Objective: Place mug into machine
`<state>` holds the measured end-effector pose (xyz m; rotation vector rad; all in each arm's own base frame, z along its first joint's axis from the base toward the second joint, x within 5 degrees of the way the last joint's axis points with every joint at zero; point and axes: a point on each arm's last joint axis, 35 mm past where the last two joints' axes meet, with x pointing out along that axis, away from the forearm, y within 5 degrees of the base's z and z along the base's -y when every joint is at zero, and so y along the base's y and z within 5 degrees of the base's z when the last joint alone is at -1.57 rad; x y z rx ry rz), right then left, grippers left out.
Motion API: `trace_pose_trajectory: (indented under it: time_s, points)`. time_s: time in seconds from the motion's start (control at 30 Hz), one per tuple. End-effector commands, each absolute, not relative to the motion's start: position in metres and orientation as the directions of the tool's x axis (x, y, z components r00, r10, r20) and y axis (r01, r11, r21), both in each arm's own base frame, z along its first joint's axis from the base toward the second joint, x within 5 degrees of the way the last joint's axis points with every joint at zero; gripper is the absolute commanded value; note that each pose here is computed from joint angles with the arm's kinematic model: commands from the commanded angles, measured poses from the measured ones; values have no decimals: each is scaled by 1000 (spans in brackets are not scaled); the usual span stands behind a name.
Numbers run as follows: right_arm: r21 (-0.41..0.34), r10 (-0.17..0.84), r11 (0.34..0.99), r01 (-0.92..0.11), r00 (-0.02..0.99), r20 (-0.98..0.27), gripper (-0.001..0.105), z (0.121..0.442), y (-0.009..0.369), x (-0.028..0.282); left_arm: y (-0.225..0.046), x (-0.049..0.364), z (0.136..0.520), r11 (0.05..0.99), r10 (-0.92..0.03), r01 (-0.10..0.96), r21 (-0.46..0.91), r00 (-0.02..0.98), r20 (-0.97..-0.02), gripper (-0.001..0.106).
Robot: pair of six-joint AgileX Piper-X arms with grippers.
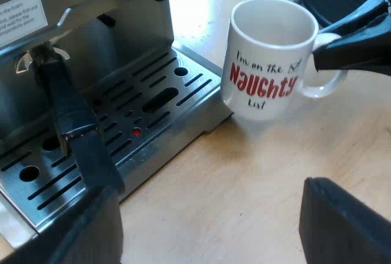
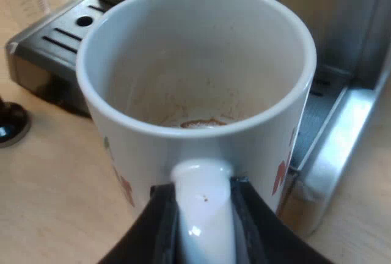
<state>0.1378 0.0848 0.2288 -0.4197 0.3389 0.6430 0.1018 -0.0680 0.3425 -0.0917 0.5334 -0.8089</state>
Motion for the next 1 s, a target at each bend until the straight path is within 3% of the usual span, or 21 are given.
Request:
trace_pose_trajectory:
  time_s: [0.03, 0.33, 0.63, 1.0]
  points:
    - [-303, 527, 715, -630, 770, -359, 0, 243, 94, 134, -68, 101, 345, 693, -712, 664, -281, 570, -410, 63]
    - [-326, 542, 675, -661, 745, -388, 0, 234, 120, 129, -68, 101, 345, 693, -712, 664, -281, 570, -410, 63]
    - [-273, 557, 711, -648, 756, -343, 0, 216, 152, 148, -68, 101, 345, 693, -712, 664, -281, 570, -410, 63]
    - [-304, 511, 745, -594, 801, -314, 0, 209, 188, 171, -68, 101, 345, 693, -712, 664, -281, 570, -410, 63]
